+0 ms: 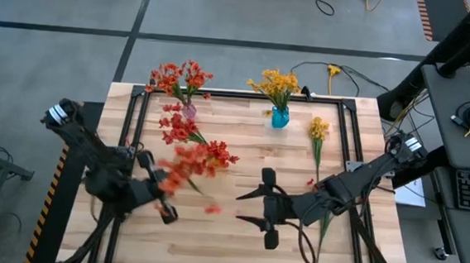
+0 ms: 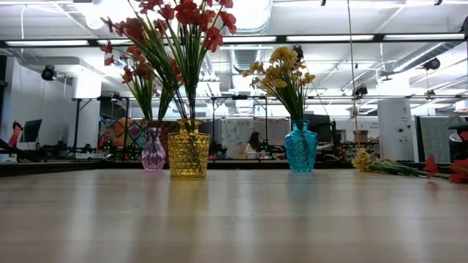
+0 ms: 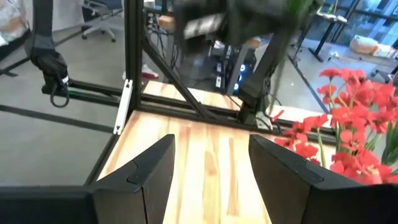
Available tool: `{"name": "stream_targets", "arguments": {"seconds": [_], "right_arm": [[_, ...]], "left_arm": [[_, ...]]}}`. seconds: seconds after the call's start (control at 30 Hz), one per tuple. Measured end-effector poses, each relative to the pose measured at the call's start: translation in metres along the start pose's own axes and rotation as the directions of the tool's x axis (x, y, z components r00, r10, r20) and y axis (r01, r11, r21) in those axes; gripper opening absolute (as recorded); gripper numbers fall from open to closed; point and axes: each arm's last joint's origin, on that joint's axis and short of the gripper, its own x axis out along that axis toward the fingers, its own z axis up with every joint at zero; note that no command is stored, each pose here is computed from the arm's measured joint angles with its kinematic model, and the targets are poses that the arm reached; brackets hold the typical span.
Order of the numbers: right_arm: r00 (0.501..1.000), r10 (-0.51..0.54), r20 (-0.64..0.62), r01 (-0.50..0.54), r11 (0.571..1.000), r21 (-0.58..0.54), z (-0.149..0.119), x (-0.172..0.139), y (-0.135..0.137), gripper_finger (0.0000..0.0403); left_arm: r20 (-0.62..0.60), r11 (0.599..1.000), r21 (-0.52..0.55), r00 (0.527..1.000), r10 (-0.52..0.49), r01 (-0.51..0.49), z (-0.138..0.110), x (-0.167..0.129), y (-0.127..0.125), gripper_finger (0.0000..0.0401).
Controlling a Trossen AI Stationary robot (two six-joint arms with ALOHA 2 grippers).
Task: Sort flowers into vase by color
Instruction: Put the orange flower into the pink vase
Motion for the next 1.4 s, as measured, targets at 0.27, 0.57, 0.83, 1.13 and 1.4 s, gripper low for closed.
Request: {"name": "stream_targets", "arguments": {"seconds": [0.27, 0.57, 0.83, 1.13, 1.4], "right_arm": [[0.999, 0.0, -0.041, -0.001, 1.0, -0.018, -0.006, 0.001, 0.001, 0.0199], [0.999, -0.013, -0.046, 0.012, 1.0, -0.02, -0.008, 0.004, -0.003, 0.0199], [0.997, -0.035, -0.063, 0.035, 0.999, -0.012, -0.012, 0.008, -0.011, 0.0199], [0.994, -0.07, -0.087, 0.069, 0.998, -0.007, -0.019, 0.015, -0.022, 0.0199], [0.989, -0.12, -0.09, 0.123, 0.992, 0.023, -0.032, 0.026, -0.038, 0.0199]], "left_arm": [[0.086, 1.0, 0.003, 0.996, 0.02, -0.02, 0.033, -0.006, 0.063, 0.0004], [0.137, 0.989, 0.068, 0.983, 0.123, -0.133, 0.031, -0.012, 0.129, 0.0004], [0.205, 0.976, 0.046, 0.959, 0.198, -0.212, 0.01, -0.028, 0.178, 0.0004], [0.309, 0.983, 0.005, 0.935, 0.175, -0.185, -0.024, -0.046, 0.194, 0.0004], [0.326, 0.975, -0.045, 0.919, 0.221, -0.219, -0.035, -0.047, 0.197, 0.0002]]}}
